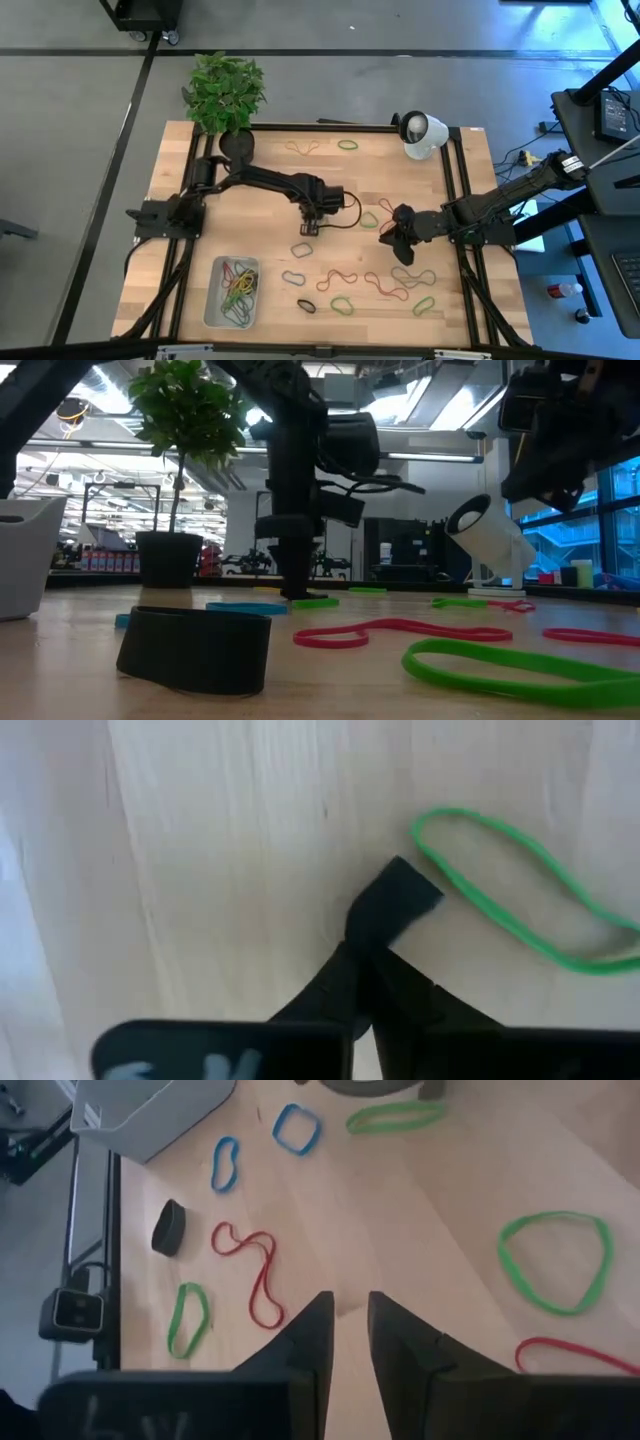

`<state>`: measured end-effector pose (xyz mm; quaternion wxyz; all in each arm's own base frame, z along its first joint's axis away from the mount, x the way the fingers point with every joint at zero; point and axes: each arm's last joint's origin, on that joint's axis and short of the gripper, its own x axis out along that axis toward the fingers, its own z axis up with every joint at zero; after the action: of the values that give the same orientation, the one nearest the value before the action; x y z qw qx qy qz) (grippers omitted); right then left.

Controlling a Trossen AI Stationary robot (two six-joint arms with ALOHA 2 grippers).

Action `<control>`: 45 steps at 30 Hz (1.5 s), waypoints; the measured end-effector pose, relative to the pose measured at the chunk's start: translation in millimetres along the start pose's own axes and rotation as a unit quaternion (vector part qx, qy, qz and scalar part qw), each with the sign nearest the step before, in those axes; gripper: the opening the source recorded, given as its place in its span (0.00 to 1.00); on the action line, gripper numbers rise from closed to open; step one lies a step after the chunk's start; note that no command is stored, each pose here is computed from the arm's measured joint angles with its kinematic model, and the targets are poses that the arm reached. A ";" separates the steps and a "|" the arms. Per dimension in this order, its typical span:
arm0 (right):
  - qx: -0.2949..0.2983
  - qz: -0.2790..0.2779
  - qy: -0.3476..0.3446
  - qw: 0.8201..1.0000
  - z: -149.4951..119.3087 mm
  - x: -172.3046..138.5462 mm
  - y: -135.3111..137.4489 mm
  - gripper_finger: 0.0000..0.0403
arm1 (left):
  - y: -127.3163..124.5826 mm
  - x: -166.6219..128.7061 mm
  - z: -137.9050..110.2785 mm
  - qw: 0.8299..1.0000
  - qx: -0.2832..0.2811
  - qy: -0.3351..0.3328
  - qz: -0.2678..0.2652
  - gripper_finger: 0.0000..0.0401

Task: Pick and place rubber bands into bin
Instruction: Put the black rubber band into the bin

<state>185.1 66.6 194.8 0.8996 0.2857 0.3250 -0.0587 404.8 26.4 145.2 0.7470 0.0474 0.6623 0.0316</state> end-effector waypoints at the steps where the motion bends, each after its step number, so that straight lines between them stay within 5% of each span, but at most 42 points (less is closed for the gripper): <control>1: -0.009 0.001 0.001 1.000 -0.1 0.0 0.1 0.17 | -4.4 -5.2 -0.1 1.000 -0.012 0.008 0.000 0.02; 10: -0.104 0.003 0.002 0.995 -0.1 0.0 0.1 0.17 | -51.1 -125.7 -7.9 0.971 -0.234 -0.027 -0.026 0.01; 14: -0.147 0.002 0.002 0.989 0.0 0.0 0.1 0.17 | -84.2 -174.0 -40.9 0.943 -0.331 -0.025 -0.024 0.01; 18: -0.168 0.002 0.001 0.986 0.0 0.0 0.1 0.17 | -124.1 -188.2 -77.3 0.911 -0.411 0.011 0.007 0.01; 24: -0.179 0.002 0.001 0.984 0.0 0.0 0.1 0.17 | -180.6 -180.2 -117.9 0.841 -0.539 0.040 0.008 0.01; 32: -0.179 0.002 0.001 0.984 0.0 0.0 0.1 0.17 | -226.3 -150.8 -151.4 0.787 -0.613 0.066 0.004 0.01; 45: -0.158 0.003 0.002 0.987 0.0 0.0 0.1 0.17 | -230.9 -118.3 -165.3 0.773 -0.625 0.110 0.008 0.27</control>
<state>185.2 66.7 194.8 0.9331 0.1405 0.3309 -0.0037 222.9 -211.2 216.4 0.5341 -0.4281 0.5741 0.4493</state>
